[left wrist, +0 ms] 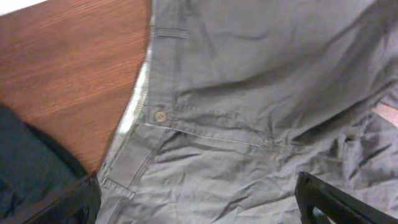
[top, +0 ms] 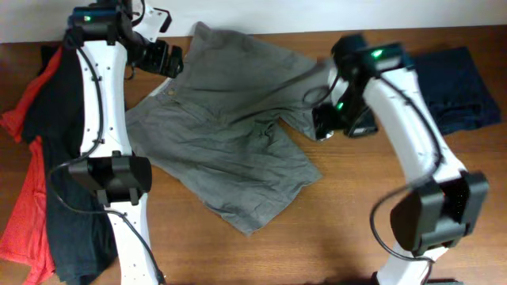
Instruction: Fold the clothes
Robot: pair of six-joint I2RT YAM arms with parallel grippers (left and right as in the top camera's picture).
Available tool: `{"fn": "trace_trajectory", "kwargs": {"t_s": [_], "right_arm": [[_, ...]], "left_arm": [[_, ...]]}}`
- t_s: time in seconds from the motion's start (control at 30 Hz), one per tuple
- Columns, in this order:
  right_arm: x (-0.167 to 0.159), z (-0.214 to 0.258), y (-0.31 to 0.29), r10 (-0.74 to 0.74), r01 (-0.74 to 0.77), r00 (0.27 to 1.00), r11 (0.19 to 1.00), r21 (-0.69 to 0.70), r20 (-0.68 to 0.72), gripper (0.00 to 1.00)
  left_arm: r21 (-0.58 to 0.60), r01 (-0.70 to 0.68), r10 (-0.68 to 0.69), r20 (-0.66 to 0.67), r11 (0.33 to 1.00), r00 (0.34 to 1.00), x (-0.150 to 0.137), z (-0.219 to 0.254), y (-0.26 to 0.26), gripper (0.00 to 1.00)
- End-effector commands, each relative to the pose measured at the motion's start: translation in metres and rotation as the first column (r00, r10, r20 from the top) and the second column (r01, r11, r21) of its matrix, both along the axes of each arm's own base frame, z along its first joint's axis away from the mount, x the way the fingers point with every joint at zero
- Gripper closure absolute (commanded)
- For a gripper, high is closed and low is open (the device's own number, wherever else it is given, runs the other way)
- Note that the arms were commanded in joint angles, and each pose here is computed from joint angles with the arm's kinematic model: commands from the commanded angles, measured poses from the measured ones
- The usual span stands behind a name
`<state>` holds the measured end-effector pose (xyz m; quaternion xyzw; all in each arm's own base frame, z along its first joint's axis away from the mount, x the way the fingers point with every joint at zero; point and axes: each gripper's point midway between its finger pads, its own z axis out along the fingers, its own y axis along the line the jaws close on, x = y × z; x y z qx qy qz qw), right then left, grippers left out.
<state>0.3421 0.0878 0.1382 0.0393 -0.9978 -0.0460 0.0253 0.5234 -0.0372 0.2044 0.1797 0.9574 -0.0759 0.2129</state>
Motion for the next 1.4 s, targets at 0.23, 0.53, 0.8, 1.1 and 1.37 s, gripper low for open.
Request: {"fn": "trace_trajectory", "kwargs": {"t_s": [0.23, 0.53, 0.8, 1.1, 1.37], "right_arm": [[-0.021, -0.109, 0.030, 0.093, -0.090, 0.996, 0.978, 0.187, -0.009, 0.25], [-0.031, -0.139, 0.038, 0.099, -0.101, 0.995, 0.963, 0.251, 0.021, 0.52], [0.001, -0.142, 0.000, -0.012, -0.010, 0.994, 0.980, 0.200, 0.106, 0.96], [0.082, -0.124, -0.097, -0.180, 0.098, 0.891, 0.972, 0.211, 0.417, 0.96], [0.120, -0.077, -0.103, -0.108, 0.010, 0.843, 0.983, 0.186, 0.528, 0.49]], "left_arm": [[0.007, 0.052, -0.052, 0.068, 0.999, 0.996, -0.003, 0.026, -0.004, 0.01], [0.008, 0.057, -0.057, 0.067, 0.998, 0.996, -0.003, 0.025, -0.006, 0.01], [0.007, 0.059, -0.059, 0.067, 0.998, 0.996, -0.004, 0.025, -0.007, 0.01], [0.008, 0.063, -0.063, 0.072, 0.998, 0.995, -0.003, 0.026, -0.010, 0.01], [0.019, 0.058, -0.059, 0.066, 0.998, 0.996, -0.003, 0.025, -0.007, 0.01]]}}
